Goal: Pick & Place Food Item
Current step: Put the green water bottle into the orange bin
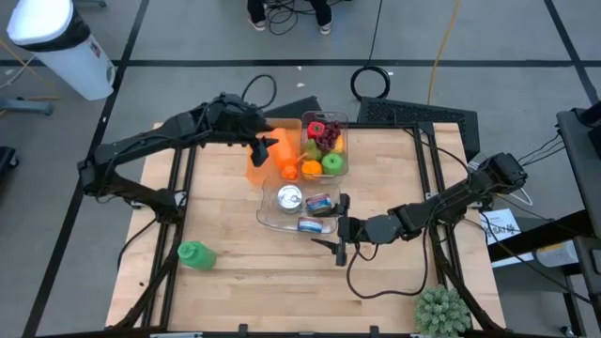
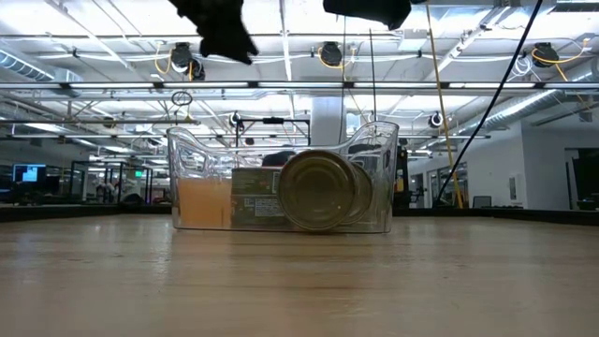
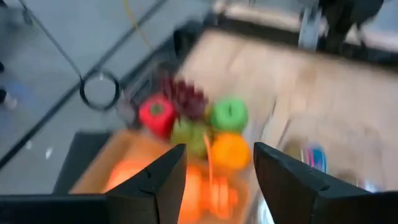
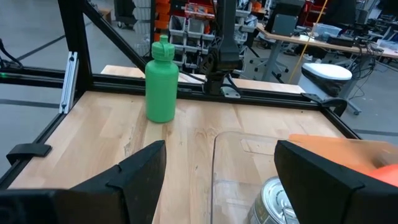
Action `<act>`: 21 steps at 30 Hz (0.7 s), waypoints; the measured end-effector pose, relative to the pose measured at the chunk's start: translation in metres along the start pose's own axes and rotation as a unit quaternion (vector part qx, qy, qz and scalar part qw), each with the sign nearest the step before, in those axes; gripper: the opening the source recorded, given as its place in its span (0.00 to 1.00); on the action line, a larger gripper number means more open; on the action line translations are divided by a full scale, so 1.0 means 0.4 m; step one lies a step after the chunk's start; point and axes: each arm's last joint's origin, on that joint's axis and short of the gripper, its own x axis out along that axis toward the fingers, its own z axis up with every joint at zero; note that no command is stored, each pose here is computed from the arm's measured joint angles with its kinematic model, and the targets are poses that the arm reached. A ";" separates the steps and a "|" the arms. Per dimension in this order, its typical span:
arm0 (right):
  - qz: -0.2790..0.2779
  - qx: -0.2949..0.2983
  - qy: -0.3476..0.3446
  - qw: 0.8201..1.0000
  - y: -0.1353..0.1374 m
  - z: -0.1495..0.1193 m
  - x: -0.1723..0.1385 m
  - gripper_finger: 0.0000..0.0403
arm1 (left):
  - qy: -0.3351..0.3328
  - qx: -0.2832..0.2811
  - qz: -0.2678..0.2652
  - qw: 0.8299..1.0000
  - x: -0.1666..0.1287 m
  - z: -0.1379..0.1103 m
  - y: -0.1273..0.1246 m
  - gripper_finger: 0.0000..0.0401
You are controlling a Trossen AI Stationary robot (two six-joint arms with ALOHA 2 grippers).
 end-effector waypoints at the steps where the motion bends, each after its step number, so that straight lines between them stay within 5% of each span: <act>1: 0.001 -0.001 0.001 1.000 0.001 -0.001 0.000 0.70 | 0.018 0.001 -0.002 1.000 -0.005 -0.009 -0.004 0.49; 9: 0.001 -0.006 0.011 1.000 0.001 -0.006 -0.001 0.70 | 0.213 -0.055 -0.029 0.975 -0.119 -0.112 -0.082 0.42; 14: 0.001 -0.006 0.011 1.000 0.001 -0.006 -0.001 0.70 | 0.327 -0.185 0.012 0.926 -0.200 -0.173 -0.133 0.40; 21: 0.001 0.021 0.028 0.999 0.001 -0.015 -0.001 0.70 | 0.376 -0.265 0.072 0.885 -0.269 -0.216 -0.193 0.52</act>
